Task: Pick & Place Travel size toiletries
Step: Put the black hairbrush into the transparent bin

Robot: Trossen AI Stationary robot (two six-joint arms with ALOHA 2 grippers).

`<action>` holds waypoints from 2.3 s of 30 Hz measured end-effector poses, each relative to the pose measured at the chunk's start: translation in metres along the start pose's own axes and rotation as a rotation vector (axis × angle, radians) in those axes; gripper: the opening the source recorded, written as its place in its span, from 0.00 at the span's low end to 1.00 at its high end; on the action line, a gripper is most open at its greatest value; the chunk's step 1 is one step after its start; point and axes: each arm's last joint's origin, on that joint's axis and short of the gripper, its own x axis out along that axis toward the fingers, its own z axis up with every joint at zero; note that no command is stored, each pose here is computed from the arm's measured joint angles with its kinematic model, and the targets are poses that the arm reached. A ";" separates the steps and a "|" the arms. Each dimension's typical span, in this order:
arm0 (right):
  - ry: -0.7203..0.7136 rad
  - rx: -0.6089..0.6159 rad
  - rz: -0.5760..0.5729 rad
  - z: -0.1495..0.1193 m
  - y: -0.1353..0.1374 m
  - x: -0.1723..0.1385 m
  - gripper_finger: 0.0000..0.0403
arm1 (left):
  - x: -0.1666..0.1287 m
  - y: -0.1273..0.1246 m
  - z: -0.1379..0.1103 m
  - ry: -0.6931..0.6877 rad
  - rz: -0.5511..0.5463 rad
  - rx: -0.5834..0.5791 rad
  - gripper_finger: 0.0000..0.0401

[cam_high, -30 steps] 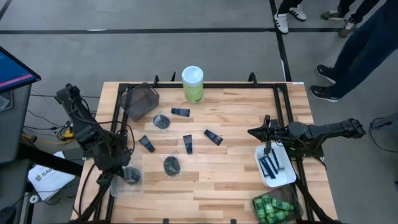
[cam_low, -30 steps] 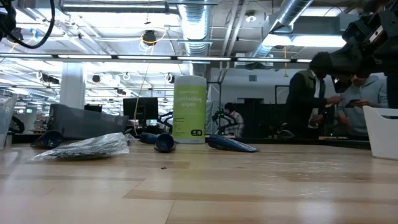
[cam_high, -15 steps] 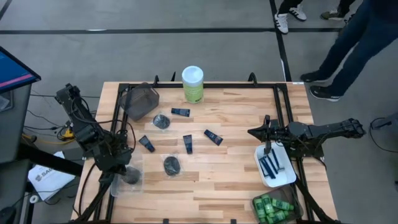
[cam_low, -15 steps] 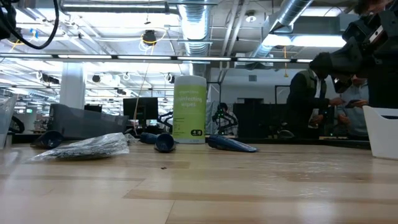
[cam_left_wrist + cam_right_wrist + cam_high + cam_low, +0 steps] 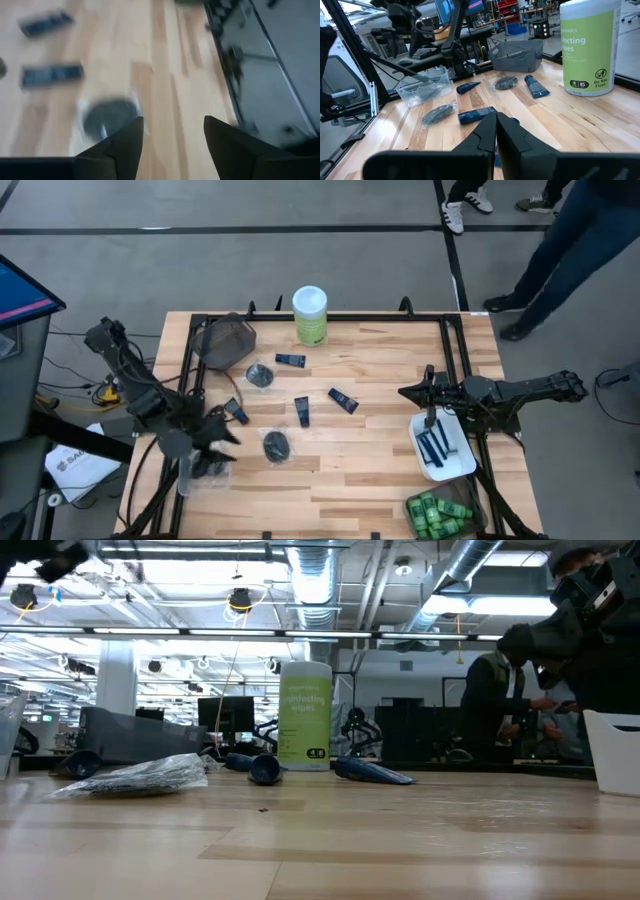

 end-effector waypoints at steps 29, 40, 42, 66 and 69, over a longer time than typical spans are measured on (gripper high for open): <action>0.000 0.000 0.000 0.000 0.000 0.000 0.01 | 0.169 0.103 0.016 0.304 0.314 -0.020 0.63; 0.000 0.000 0.000 0.000 0.000 0.000 0.01 | 0.182 0.107 0.004 0.353 0.363 -0.073 0.58; 0.000 0.000 0.000 0.000 0.000 0.000 0.01 | 0.182 0.107 0.004 0.354 0.363 -0.072 0.55; 0.000 0.000 0.000 0.000 0.000 0.000 0.01 | 0.136 0.115 -0.027 0.266 0.363 -0.137 0.72; 0.000 0.000 0.000 0.000 0.000 0.000 0.01 | 0.137 0.117 -0.035 0.252 0.366 -0.165 0.71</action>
